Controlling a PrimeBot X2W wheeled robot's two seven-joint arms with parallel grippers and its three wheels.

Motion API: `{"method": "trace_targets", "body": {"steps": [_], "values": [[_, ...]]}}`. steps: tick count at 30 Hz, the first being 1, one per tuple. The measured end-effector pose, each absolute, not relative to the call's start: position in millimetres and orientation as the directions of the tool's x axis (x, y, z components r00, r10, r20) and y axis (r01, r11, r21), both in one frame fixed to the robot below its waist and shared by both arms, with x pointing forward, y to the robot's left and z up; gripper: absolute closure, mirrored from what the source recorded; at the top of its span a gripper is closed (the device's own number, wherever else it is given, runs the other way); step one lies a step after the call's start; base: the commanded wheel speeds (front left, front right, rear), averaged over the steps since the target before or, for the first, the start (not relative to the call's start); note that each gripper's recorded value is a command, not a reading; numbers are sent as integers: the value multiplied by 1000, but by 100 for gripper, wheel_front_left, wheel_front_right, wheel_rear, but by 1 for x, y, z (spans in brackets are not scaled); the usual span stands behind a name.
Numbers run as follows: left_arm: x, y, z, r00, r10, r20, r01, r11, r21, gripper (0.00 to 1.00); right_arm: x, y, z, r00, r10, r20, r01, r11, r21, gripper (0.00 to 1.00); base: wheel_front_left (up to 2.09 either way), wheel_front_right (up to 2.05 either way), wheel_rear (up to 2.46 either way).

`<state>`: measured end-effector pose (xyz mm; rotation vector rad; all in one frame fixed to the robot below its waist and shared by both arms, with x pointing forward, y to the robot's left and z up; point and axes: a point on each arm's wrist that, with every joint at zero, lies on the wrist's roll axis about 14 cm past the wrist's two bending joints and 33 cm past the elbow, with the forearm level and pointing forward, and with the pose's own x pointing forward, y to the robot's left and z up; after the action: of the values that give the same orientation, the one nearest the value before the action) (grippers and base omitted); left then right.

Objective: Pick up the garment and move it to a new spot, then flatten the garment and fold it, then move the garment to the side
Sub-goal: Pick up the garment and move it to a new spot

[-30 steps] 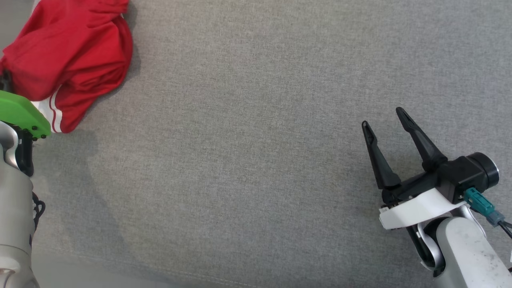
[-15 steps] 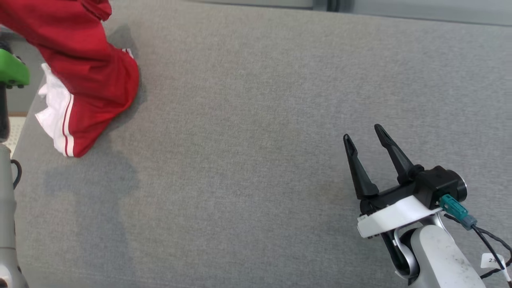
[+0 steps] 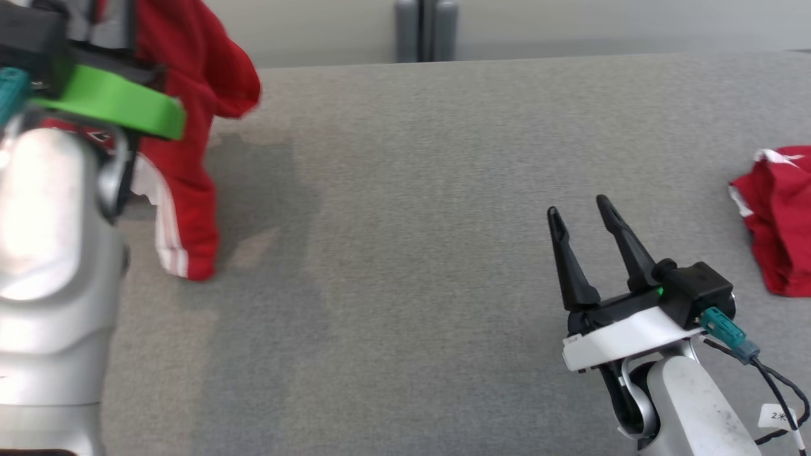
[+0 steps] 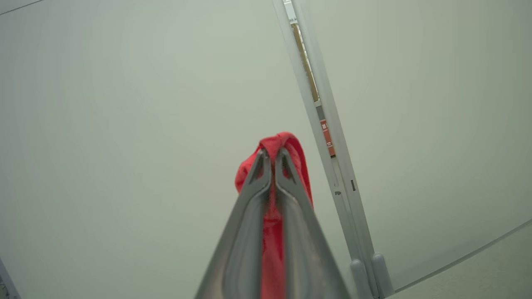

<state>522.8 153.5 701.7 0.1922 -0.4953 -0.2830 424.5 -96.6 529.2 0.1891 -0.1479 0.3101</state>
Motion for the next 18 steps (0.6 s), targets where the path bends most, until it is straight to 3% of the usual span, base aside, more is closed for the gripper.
{"method": "trace_targets", "body": {"steps": [10, 18], "values": [[492, -24, 668, 718, -563, 410, 552, 819, 157, 100, 403, -153, 540, 973, 131, 191, -161, 975, 155, 0, 0, 0, 0], [445, -112, 627, 630, -702, 333, 722, 687, 84, 100, 390, -189, 547, 978, 26, 205, -61, 984, 166, 0, 0, 0, 0]]}}
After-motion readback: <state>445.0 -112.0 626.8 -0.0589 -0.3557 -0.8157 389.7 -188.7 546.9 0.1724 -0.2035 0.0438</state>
